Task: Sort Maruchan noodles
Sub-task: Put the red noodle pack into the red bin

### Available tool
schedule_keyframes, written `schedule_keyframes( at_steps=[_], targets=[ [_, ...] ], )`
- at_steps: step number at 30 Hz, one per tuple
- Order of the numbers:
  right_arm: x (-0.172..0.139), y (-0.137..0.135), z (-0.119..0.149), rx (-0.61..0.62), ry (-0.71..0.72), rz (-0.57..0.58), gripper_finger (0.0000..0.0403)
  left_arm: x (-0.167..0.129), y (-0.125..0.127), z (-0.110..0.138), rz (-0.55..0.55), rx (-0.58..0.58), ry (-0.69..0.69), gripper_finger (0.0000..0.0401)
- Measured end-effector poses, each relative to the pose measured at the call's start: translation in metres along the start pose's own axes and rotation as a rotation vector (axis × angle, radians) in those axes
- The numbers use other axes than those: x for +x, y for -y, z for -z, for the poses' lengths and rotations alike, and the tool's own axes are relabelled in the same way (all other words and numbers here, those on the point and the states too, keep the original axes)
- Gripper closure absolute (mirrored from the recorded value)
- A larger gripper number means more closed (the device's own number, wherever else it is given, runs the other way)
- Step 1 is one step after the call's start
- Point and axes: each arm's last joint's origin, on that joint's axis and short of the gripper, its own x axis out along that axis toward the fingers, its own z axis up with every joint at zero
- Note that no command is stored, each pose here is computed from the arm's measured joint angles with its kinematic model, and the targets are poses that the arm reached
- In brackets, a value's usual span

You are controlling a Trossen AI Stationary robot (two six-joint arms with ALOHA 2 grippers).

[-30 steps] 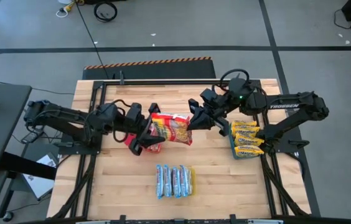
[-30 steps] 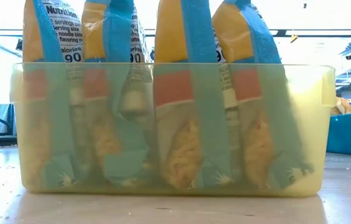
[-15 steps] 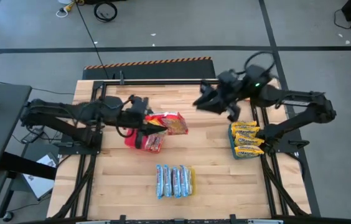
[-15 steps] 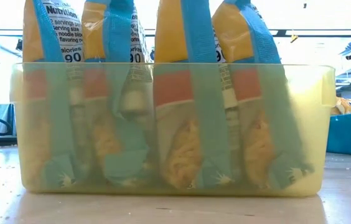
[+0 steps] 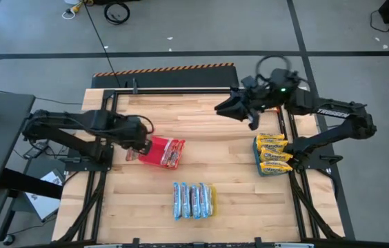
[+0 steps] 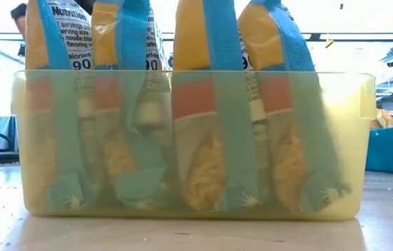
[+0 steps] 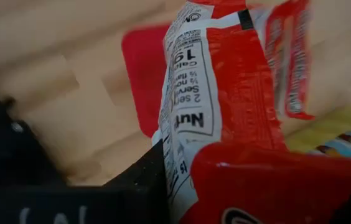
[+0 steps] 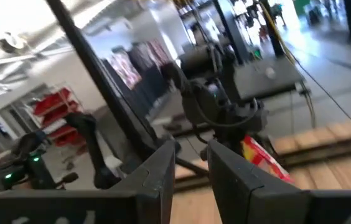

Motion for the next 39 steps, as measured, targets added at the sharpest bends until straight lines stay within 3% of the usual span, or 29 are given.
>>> schedule_keyframes(
  at_steps=[6,13,17,19,24,29,33,39],
  targets=[
    [0.019,0.016,0.013,0.044,-0.066,0.033,0.0302,0.057,-0.007,-0.012,0.066,-0.122,-0.140,0.0276],
    [0.041,0.029,0.035,0.120,-0.167,0.066,0.0302,0.077,-0.021,-0.044,0.059,-0.190,-0.162,0.0277],
    [0.056,0.037,0.061,0.161,-0.297,0.177,0.0302,0.093,-0.018,-0.053,0.062,-0.172,-0.247,0.0277],
    [0.063,0.043,0.080,0.127,-0.396,0.265,0.0302,0.103,-0.013,-0.055,0.066,-0.151,-0.281,0.0277],
    [0.088,0.060,0.132,-0.110,-0.643,0.407,0.0302,0.130,0.000,-0.058,0.096,-0.104,-0.356,0.0277],
    [0.114,0.084,0.183,-0.167,-0.801,0.462,0.0302,0.150,0.002,-0.059,0.043,-0.112,-0.412,0.0277],
    [0.132,0.100,0.218,-0.177,-0.842,0.478,0.0302,0.160,0.003,-0.057,0.031,-0.124,-0.478,0.0277],
    [0.160,0.113,0.250,-0.231,-0.737,0.426,0.0302,0.173,0.007,-0.057,0.031,-0.127,-0.493,0.0270]
  ],
)
